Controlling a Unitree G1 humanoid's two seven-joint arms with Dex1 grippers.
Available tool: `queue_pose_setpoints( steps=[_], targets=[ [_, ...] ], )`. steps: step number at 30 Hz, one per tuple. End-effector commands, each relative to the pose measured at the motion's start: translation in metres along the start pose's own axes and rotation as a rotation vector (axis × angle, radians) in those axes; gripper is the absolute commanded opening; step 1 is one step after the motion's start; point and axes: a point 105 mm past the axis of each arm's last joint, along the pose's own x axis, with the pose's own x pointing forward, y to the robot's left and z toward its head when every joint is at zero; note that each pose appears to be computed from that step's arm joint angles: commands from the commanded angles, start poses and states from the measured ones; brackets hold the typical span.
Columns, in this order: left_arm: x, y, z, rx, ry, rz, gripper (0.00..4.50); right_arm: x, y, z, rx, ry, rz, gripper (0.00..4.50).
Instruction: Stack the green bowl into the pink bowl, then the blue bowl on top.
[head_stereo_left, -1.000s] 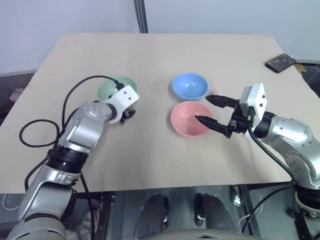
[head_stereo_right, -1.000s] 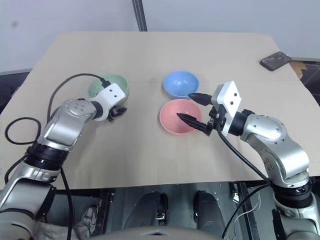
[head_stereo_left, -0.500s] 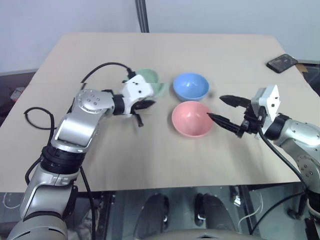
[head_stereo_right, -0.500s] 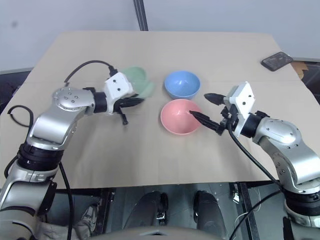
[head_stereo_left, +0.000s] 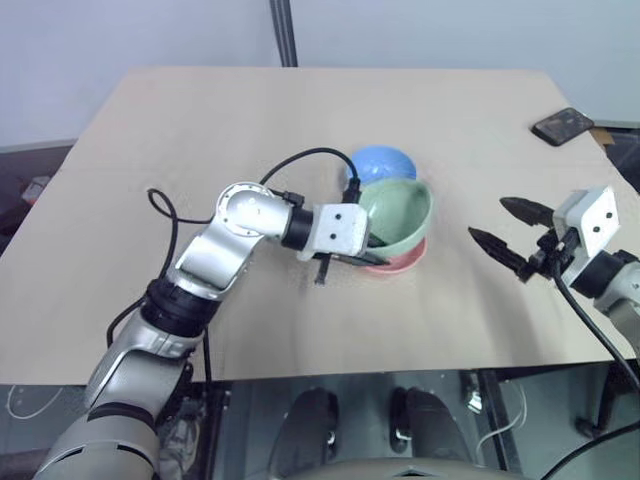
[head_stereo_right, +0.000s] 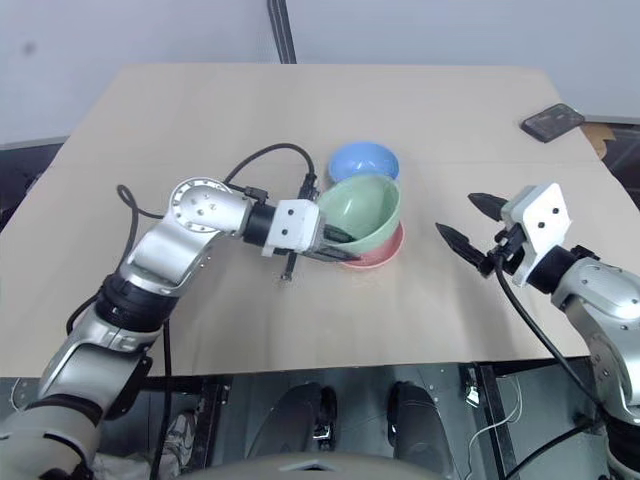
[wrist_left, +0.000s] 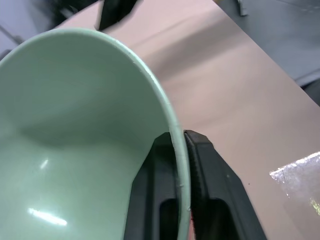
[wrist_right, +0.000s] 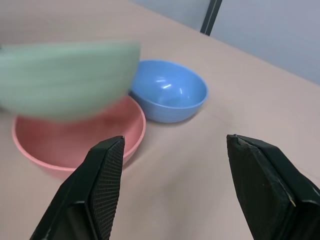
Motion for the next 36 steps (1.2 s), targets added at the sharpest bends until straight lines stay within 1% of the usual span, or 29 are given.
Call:
queue_pose_setpoints(
  steps=[1, 3, 7, 10, 11, 13, 14, 15, 17, 19, 21, 24, 26, 29, 35, 36],
  targets=[
    [-0.003, 0.010, 0.011, 0.074, -0.020, 0.022, 2.61, -0.007, 0.002, 0.018, -0.035, -0.052, 0.002, 3.40],
    [-0.005, 0.013, 0.013, 0.068, -0.032, 0.054, 3.59, -0.005, 0.003, 0.019, -0.031, -0.058, 0.014, 3.40],
    [-0.028, 0.019, 0.016, -0.026, -0.061, 0.195, 3.59, 0.010, 0.003, 0.022, -0.040, -0.074, 0.074, 3.40],
    [-0.049, 0.017, 0.011, -0.107, -0.059, 0.295, 3.59, 0.025, 0.003, 0.020, -0.072, -0.073, 0.136, 3.40],
    [-0.058, 0.016, 0.019, -0.161, -0.171, 0.346, 3.59, 0.033, 0.000, 0.018, -0.089, -0.063, 0.152, 3.40],
    [-0.078, 0.009, 0.026, -0.198, -0.285, 0.409, 3.59, 0.052, -0.006, 0.013, -0.167, -0.040, 0.172, 3.40],
    [-0.091, 0.008, 0.024, -0.235, -0.299, 0.489, 3.59, 0.063, -0.007, 0.008, -0.225, -0.025, 0.209, 3.40],
    [-0.101, 0.007, 0.019, -0.260, -0.283, 0.552, 3.59, 0.072, -0.008, 0.004, -0.275, -0.014, 0.241, 3.40],
    [-0.119, -0.008, 0.013, -0.349, -0.281, 0.568, 3.59, 0.097, -0.016, -0.002, -0.366, 0.003, 0.270, 3.40],
    [-0.130, -0.022, 0.011, -0.446, -0.322, 0.552, 3.59, 0.117, -0.023, -0.005, -0.445, 0.010, 0.290, 3.40],
    [-0.141, -0.034, 0.007, -0.486, -0.331, 0.570, 3.59, 0.133, -0.025, -0.007, -0.534, 0.020, 0.333, 3.40],
    [-0.151, -0.049, -0.002, -0.516, -0.287, 0.611, 3.59, 0.151, -0.024, -0.009, -0.634, 0.027, 0.398, 3.40],
    [-0.156, -0.058, -0.003, -0.540, -0.279, 0.619, 3.59, 0.158, -0.022, -0.011, -0.707, 0.038, 0.440, 3.40],
    [-0.163, -0.071, -0.005, -0.583, -0.269, 0.630, 3.59, 0.165, -0.016, -0.013, -0.768, 0.046, 0.499, 3.40],
    [-0.168, -0.085, -0.004, -0.619, -0.268, 0.650, 3.59, 0.177, -0.012, -0.025, -0.877, 0.110, 0.520, 3.40],
    [-0.168, -0.085, -0.003, -0.620, -0.269, 0.654, 3.62, 0.178, -0.013, -0.025, -0.888, 0.114, 0.511, 3.15]
  ],
)
